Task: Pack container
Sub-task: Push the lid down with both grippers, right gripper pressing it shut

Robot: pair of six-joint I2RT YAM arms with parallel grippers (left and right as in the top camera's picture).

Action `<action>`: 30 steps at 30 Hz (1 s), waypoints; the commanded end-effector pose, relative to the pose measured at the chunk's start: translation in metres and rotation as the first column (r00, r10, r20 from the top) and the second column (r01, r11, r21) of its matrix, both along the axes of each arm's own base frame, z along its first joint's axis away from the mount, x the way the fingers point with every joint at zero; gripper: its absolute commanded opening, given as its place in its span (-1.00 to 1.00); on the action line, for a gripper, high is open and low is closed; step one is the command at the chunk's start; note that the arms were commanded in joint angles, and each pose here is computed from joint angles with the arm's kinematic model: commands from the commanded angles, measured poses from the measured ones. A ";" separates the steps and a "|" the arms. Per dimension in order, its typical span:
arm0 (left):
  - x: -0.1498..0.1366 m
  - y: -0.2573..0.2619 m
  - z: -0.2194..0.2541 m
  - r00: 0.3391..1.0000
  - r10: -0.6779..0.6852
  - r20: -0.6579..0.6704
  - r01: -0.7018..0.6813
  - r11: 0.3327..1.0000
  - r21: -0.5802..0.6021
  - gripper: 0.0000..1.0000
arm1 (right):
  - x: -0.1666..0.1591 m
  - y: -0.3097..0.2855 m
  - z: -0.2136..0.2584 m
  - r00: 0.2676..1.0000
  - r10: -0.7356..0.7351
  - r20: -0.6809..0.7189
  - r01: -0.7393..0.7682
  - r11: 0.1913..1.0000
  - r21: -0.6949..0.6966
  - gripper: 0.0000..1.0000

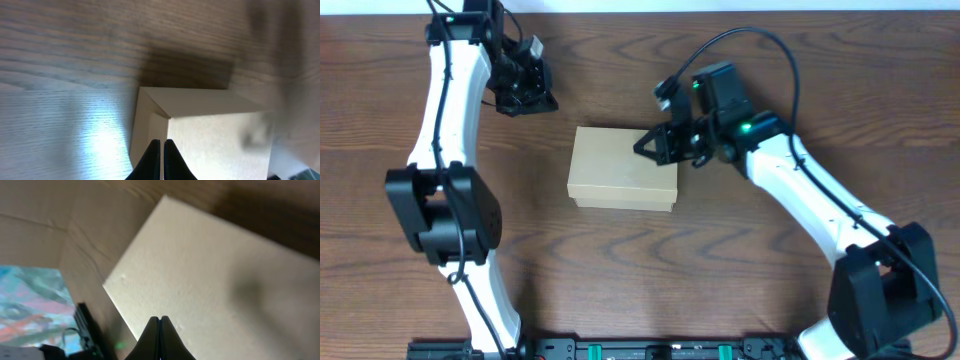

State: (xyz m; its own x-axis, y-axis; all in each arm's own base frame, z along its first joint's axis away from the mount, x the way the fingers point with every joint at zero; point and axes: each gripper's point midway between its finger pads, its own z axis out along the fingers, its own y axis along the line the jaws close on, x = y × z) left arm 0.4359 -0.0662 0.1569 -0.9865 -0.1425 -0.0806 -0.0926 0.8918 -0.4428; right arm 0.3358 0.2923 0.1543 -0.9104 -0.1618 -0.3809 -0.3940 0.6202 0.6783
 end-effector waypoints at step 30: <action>-0.029 0.022 0.119 0.955 0.126 0.268 -0.155 0.984 0.090 -0.89 | -0.032 -0.019 -0.091 0.998 0.037 -0.046 -0.054 0.898 -0.437 -0.97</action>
State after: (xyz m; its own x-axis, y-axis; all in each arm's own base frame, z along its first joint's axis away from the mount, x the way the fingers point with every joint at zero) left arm 0.4085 -0.0454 0.2616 -0.9140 -0.2502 -0.3196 -0.1219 0.9203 -0.3717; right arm 0.3060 0.2835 0.0954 -0.9072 -0.3131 -0.2810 -0.4102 0.8063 0.4260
